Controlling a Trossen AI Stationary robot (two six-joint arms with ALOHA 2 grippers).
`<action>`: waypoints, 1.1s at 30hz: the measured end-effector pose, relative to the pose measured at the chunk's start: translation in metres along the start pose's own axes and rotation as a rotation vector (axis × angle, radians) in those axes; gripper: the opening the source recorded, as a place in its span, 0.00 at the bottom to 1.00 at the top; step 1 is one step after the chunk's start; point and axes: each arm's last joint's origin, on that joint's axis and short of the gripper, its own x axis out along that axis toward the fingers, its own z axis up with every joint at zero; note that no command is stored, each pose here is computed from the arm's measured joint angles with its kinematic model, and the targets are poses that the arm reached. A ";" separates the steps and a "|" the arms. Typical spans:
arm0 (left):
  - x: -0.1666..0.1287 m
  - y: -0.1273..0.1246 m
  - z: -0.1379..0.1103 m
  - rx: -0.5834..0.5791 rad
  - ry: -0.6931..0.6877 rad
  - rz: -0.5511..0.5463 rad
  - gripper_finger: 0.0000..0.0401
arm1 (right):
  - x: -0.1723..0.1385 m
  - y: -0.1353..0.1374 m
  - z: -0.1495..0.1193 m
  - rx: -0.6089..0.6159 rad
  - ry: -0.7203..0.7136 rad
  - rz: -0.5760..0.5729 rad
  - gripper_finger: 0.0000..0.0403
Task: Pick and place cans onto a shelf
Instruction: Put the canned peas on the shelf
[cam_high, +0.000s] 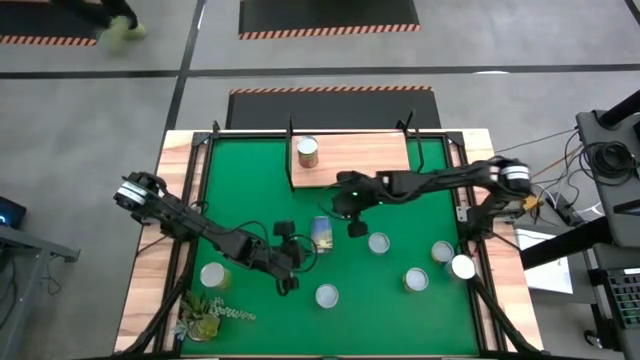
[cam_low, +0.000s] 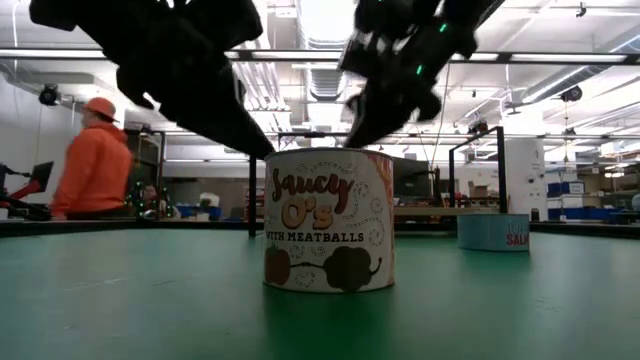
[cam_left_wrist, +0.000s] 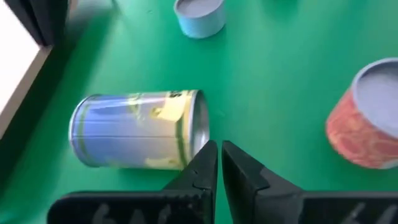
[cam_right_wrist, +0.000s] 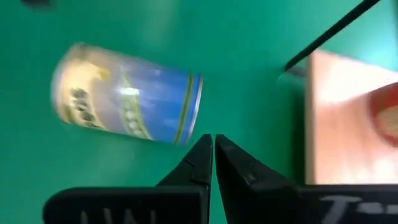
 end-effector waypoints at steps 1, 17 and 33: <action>-0.001 -0.001 0.001 -0.002 -0.009 -0.012 0.01 | 0.005 -0.003 0.000 -0.007 0.008 0.002 0.02; 0.030 -0.013 -0.015 -0.020 -0.030 0.110 0.00 | 0.046 -0.013 -0.016 -0.022 0.069 0.027 0.02; 0.022 -0.004 0.025 -0.061 -0.182 0.380 0.00 | 0.048 0.012 -0.007 0.005 0.004 0.192 0.02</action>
